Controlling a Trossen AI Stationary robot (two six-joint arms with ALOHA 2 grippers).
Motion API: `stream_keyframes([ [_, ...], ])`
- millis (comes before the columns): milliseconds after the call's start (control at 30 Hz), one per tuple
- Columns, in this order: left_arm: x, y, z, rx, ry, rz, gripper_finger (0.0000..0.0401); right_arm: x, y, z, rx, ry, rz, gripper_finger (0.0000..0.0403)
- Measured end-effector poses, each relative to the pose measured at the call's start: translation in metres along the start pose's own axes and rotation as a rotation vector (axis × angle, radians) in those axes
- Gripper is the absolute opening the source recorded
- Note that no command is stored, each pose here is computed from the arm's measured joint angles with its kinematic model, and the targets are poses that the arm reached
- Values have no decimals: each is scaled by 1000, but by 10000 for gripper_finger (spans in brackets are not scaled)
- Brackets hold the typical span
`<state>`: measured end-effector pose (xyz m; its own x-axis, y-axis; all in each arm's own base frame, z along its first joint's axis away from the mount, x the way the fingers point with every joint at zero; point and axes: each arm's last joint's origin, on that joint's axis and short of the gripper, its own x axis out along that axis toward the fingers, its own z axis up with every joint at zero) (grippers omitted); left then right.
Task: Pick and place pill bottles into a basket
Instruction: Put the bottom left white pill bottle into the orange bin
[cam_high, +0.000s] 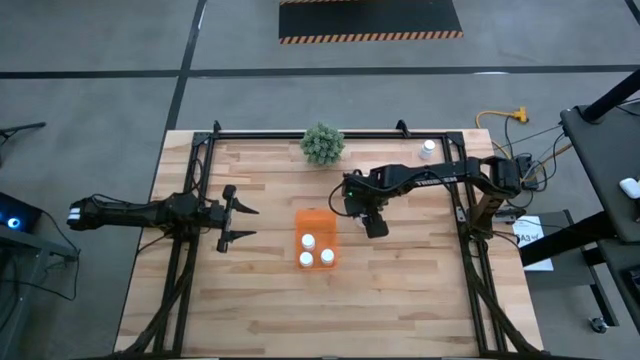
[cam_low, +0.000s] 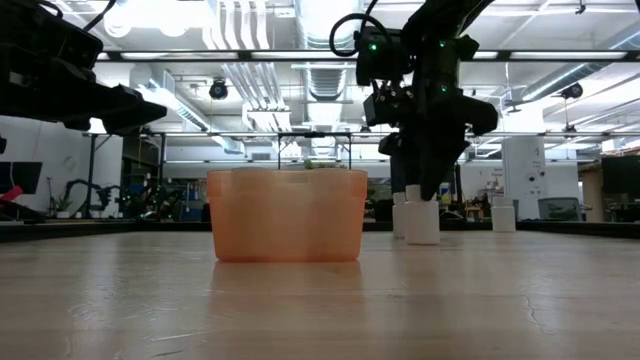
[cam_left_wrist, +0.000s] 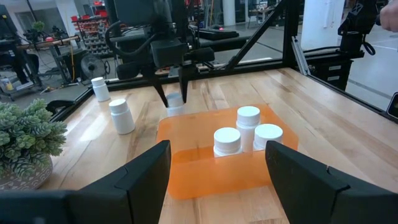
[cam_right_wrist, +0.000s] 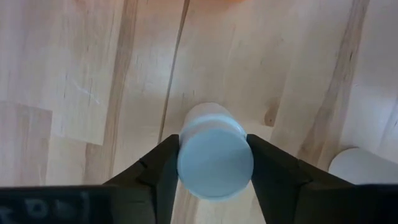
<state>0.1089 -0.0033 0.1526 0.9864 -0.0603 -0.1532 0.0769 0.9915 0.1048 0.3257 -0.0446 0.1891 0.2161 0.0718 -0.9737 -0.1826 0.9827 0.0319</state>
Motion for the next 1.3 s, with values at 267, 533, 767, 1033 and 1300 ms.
stream_keyframes([
  [267, 0, 0, 0, 0, 0, 0, 245, 0, 0, 0, 0, 1, 0, 147],
  [533, 0, 0, 0, 0, 0, 0, 245, -10, 0, 5, 11, 6, 3, 147],
  [767, 0, 0, 0, 0, 0, 1, 245, -28, 1, 14, 47, 13, 7, 147],
  [1033, 0, 0, 0, 0, 0, 0, 245, -43, 8, 24, 25, -3, 8, 147],
  [1300, 0, 0, 0, 0, 0, 0, 245, -52, 22, 35, 10, -40, 8, 147],
])
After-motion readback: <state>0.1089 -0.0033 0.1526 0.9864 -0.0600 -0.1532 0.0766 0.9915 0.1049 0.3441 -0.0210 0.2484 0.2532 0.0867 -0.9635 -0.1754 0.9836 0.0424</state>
